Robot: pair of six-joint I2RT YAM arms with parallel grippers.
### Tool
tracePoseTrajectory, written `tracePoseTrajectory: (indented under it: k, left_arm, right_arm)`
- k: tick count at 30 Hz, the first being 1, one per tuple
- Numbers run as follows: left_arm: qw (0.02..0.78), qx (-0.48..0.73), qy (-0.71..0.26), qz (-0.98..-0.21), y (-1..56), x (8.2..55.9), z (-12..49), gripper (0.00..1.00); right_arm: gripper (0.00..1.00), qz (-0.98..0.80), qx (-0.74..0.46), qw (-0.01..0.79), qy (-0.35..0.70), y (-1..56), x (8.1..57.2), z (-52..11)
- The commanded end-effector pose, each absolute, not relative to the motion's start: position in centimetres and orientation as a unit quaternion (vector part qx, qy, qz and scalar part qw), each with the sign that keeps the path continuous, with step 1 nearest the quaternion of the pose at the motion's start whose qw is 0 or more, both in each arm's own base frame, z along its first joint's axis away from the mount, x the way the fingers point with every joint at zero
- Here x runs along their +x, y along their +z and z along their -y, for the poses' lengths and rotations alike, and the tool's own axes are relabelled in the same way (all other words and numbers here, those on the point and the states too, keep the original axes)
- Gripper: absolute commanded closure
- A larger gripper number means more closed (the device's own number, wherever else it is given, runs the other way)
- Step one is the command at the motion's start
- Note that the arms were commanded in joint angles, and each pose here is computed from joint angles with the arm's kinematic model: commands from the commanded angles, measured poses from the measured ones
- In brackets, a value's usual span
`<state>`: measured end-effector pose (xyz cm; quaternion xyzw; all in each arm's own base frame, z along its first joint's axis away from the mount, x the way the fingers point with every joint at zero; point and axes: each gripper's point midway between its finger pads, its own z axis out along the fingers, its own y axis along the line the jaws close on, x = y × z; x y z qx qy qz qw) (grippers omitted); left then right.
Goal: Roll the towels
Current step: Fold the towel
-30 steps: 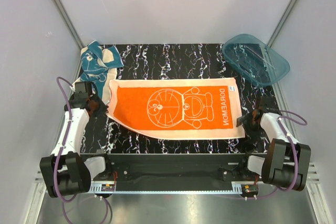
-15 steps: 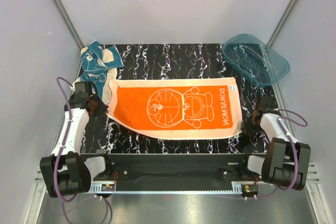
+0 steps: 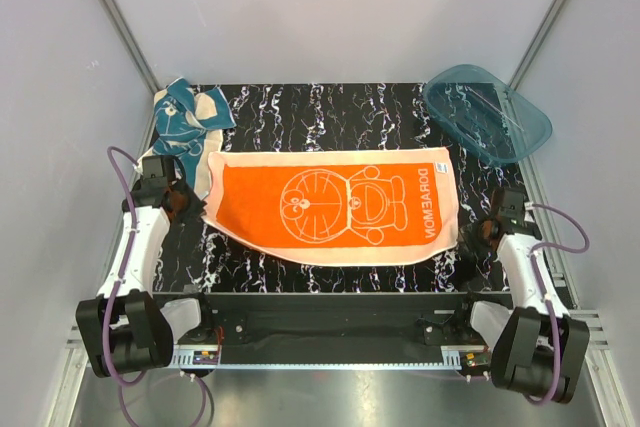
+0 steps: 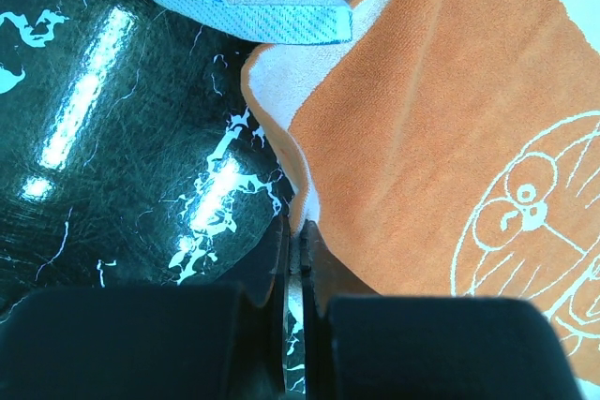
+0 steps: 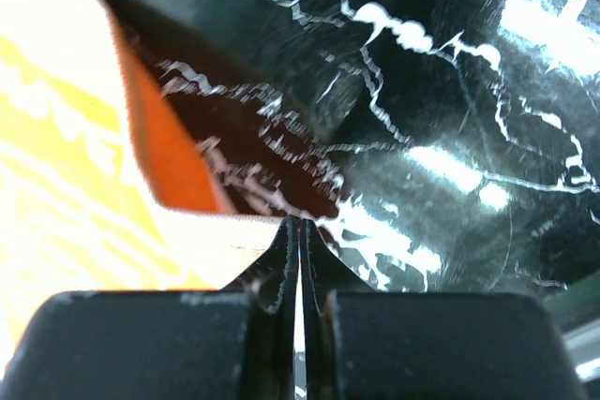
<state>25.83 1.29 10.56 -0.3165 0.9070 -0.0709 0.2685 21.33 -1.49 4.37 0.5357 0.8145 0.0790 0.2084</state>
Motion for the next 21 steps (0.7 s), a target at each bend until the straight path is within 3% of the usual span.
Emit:
tracePoseTrajectory:
  k: [1,15,21]
  left_arm:
    - [0.309,-0.313,-0.065,-0.896,12.6,26.9,-2.0,1.00]
    - [0.320,-0.319,-0.093,-0.887,15.2,24.1,-0.7,1.00]
    - [0.332,-0.312,-0.092,-0.885,17.5,23.8,-0.7,1.00]
  right_arm:
    - [1.00,-0.819,0.513,0.239,0.097,7.4,21.8,1.3]
    - [1.00,-0.801,0.502,0.306,0.115,15.7,20.1,1.1]
    - [1.00,-0.811,0.478,0.316,0.120,17.7,21.8,1.2]
